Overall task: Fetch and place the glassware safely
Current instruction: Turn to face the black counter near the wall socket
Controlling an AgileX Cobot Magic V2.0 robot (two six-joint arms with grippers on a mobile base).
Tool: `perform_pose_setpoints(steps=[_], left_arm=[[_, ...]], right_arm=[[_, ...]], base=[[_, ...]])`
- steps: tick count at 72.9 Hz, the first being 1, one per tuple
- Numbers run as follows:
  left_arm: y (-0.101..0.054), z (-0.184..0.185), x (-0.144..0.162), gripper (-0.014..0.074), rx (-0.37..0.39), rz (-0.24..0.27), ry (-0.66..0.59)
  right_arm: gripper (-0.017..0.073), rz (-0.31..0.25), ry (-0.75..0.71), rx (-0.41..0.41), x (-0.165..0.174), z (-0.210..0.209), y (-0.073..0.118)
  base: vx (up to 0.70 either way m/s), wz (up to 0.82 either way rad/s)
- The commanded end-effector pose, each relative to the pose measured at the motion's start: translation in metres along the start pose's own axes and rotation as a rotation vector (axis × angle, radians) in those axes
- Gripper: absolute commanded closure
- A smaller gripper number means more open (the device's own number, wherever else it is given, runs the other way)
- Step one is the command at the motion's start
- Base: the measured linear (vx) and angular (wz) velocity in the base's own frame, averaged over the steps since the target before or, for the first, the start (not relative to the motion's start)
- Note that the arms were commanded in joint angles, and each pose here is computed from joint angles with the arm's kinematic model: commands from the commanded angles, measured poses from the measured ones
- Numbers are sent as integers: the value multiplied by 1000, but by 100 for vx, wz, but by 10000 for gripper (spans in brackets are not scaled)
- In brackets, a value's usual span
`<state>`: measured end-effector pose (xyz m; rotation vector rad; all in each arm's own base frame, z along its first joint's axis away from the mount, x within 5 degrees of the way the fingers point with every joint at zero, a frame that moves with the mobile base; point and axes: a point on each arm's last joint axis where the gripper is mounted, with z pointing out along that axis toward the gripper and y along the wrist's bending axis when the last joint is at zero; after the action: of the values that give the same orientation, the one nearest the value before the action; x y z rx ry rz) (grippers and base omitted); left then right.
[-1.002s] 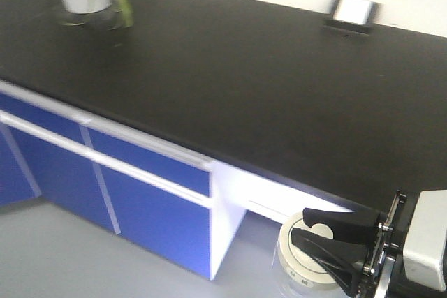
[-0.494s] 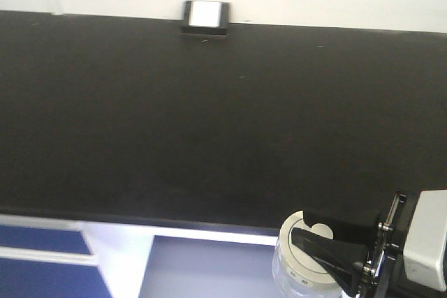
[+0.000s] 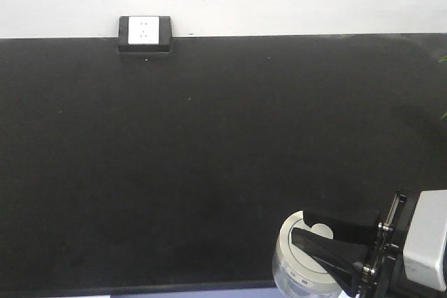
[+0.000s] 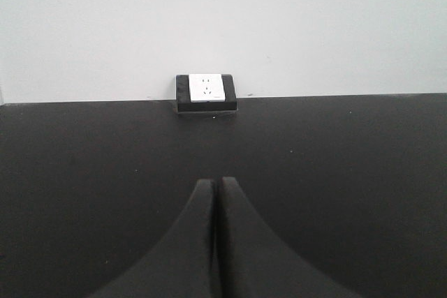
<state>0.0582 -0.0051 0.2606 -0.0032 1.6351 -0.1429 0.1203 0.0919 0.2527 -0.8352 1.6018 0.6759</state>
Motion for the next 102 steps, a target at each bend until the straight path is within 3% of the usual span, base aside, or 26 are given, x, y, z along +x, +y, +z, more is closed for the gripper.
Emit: perform_pose_setpoints(steps=[1, 19, 28, 43, 87, 102], left_arm=[[-2, -2, -15, 601, 12, -14, -88], [-2, -2, -15, 601, 12, -14, -88], [-1, 3, -13, 601, 6, -16, -58], [-1, 4, -11, 601, 4, -6, -38], [-1, 4, -11, 601, 4, -6, -36], [-1, 4, -11, 601, 4, -6, -36]], right_arm=[[560, 12, -78, -18, -15, 0, 0], [560, 12, -77, -18, -15, 0, 0], [560, 65, -44, 15, -9, 6, -8], [560, 78, -13, 19, 0, 5, -6], [560, 71, -14, -3, 2, 5, -3], [560, 144, -20, 28, 3, 8, -8]], base=[[19, -5], [16, 4], [1, 8], [-3, -1], [0, 0], [0, 0]])
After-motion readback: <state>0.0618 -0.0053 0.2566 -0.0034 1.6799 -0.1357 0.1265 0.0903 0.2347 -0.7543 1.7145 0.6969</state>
